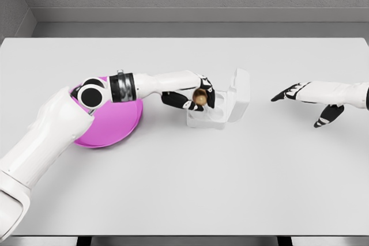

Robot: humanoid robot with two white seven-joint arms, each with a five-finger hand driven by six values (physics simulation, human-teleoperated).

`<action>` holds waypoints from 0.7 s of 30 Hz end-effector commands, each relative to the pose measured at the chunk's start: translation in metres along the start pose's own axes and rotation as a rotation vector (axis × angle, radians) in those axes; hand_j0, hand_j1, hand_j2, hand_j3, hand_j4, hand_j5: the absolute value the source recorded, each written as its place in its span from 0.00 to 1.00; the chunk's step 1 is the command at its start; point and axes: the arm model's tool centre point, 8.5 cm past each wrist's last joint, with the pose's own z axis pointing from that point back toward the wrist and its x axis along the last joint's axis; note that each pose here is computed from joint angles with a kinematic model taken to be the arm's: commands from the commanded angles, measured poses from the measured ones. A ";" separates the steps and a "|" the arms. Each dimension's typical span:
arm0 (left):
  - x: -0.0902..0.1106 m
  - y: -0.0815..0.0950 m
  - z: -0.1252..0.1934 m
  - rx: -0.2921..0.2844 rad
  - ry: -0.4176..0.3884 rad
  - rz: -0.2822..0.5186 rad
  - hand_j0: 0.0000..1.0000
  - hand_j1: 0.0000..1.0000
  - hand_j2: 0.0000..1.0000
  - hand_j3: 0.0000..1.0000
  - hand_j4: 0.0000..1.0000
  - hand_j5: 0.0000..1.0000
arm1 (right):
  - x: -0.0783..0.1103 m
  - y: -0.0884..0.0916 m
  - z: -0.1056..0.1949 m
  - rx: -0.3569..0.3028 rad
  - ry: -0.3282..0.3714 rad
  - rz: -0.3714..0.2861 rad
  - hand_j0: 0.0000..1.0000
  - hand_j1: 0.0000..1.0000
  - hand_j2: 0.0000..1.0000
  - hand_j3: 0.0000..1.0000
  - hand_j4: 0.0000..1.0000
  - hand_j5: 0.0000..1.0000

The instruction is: Pack egg into the box and close the box lid

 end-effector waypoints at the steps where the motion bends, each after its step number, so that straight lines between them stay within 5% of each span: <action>1: -0.004 0.000 0.000 0.009 0.006 0.021 0.43 0.43 0.43 0.43 0.43 0.43 | 0.000 0.000 0.001 -0.004 0.001 -0.005 1.00 1.00 1.00 1.00 1.00 1.00; 21: -0.001 -0.006 -0.011 0.005 -0.011 0.038 0.43 0.43 0.43 0.43 0.43 0.43 | 0.000 0.000 -0.001 -0.002 -0.003 -0.005 1.00 1.00 1.00 1.00 1.00 1.00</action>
